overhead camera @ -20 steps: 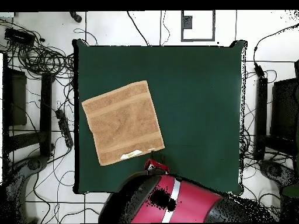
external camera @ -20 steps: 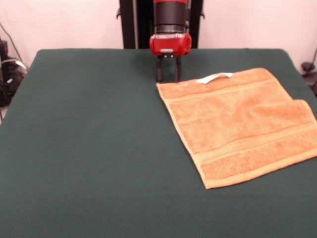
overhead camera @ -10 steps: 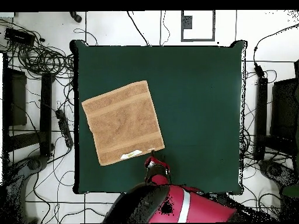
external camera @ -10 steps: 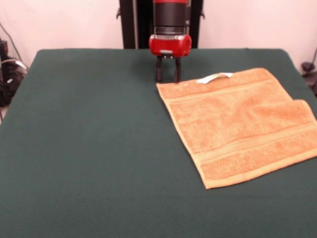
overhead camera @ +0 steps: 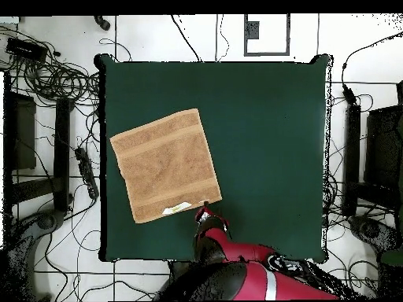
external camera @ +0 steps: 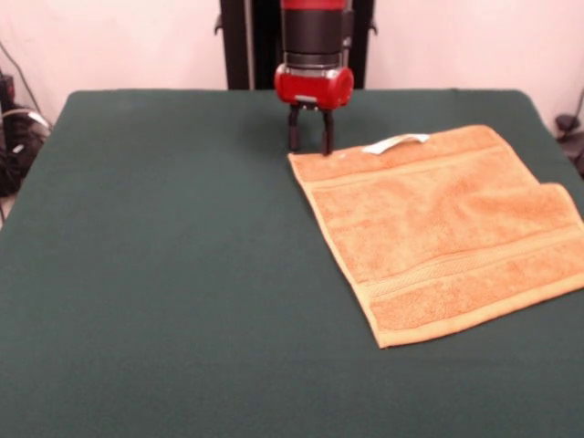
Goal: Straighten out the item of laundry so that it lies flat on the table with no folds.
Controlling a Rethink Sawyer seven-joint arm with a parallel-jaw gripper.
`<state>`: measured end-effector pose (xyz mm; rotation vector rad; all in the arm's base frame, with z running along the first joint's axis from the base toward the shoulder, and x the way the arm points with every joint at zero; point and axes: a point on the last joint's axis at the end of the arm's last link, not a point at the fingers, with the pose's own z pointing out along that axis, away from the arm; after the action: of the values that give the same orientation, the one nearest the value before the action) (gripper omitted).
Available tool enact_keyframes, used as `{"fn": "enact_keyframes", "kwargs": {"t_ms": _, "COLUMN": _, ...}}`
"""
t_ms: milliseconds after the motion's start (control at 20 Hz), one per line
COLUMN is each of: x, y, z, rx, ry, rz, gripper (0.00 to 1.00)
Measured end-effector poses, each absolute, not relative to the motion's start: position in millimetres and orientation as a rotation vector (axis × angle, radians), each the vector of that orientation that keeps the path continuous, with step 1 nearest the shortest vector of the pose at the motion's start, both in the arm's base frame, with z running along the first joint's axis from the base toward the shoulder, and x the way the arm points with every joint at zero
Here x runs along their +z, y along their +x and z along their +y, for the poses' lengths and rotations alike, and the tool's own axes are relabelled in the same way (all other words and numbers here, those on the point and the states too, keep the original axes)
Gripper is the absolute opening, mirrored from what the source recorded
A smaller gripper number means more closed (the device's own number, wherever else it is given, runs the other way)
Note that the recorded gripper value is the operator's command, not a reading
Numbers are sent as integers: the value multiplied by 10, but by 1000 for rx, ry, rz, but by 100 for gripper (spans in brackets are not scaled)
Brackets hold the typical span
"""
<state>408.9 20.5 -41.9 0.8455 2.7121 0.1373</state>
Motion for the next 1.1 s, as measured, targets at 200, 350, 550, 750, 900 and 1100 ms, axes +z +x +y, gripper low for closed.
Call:
{"fn": "enact_keyframes", "kwargs": {"t_ms": 200, "x": -412, "y": 4162, "z": 210, "rx": 120, "ry": 888, "rz": 2746, "gripper": 100}}
{"fn": "enact_keyframes", "kwargs": {"t_ms": 350, "x": -397, "y": 4192, "z": 204, "rx": 118, "ry": 899, "rz": 2756, "gripper": 100}}
{"fn": "enact_keyframes", "kwargs": {"t_ms": 550, "x": -399, "y": 4233, "z": 216, "rx": 130, "ry": 913, "rz": 2762, "gripper": 100}}
{"fn": "enact_keyframes", "kwargs": {"t_ms": 750, "x": -403, "y": 4245, "z": 202, "rx": 137, "ry": 933, "rz": 2762, "gripper": 100}}
{"fn": "enact_keyframes", "kwargs": {"t_ms": 900, "x": -404, "y": 4250, "z": 201, "rx": 139, "ry": 943, "rz": 2767, "gripper": 100}}
{"fn": "enact_keyframes", "kwargs": {"t_ms": 1100, "x": -406, "y": 4283, "z": 175, "rx": 153, "ry": 976, "rz": 2784, "gripper": 100}}
